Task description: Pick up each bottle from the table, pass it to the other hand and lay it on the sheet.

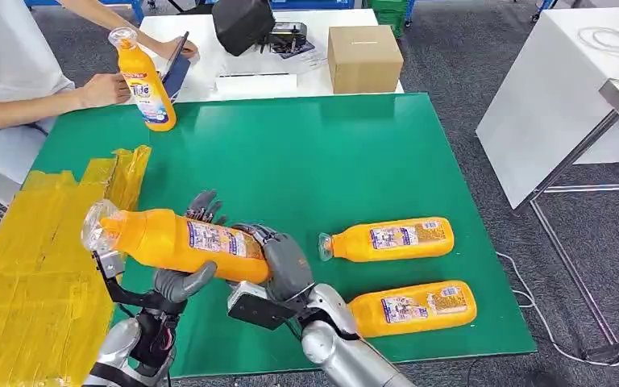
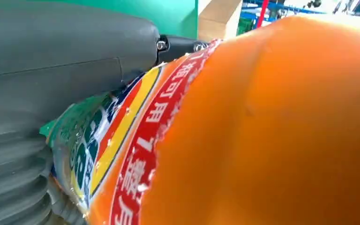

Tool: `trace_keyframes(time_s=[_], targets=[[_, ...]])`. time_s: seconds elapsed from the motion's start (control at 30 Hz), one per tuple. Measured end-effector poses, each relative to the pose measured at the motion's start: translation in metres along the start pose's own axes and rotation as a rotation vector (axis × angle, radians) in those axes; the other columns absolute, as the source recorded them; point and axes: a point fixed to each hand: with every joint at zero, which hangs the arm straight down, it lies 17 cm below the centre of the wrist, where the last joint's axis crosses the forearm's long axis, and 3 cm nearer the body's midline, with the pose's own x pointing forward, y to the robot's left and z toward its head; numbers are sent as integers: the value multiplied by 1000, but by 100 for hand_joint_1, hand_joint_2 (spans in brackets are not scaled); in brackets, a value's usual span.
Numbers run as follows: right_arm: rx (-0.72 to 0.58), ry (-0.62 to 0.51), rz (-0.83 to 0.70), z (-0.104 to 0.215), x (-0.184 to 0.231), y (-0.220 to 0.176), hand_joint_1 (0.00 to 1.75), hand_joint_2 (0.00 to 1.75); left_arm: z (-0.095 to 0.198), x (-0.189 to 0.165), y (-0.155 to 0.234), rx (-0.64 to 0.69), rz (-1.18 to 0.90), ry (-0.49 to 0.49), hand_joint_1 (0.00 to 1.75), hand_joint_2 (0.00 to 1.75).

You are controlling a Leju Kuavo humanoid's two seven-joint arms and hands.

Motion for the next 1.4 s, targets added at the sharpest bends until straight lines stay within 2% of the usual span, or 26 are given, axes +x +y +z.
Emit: trace_keyframes(time_s=[0.23,0.27,0.3,0.87,1.2,1.23,1.27,1.4], targets=[[8,1,8,-2,0,2,175,175,0,1,6,27,3,-7,0,175],[10,1,9,-2,0,2,175,175,0,1,7,29,4,-8,51,175],[10,0,10,-2,0,3,175,175,0,1,7,30,4,-8,175,175],[6,17,-18,-5,0,3,175,175,-3,16,26,188,44,-82,175,175],[-7,12,-31,-9,6,1,175,175,-2,27,27,217,33,-131,175,175],[-8,12,-32,-10,6,1,124,175,-2,28,27,220,27,-138,175,175],[-11,11,-34,-10,6,0,0,175,-2,29,28,224,19,-144,175,175],[-39,-24,-54,-10,13,-7,0,175,-2,43,34,262,-51,-200,175,175]])
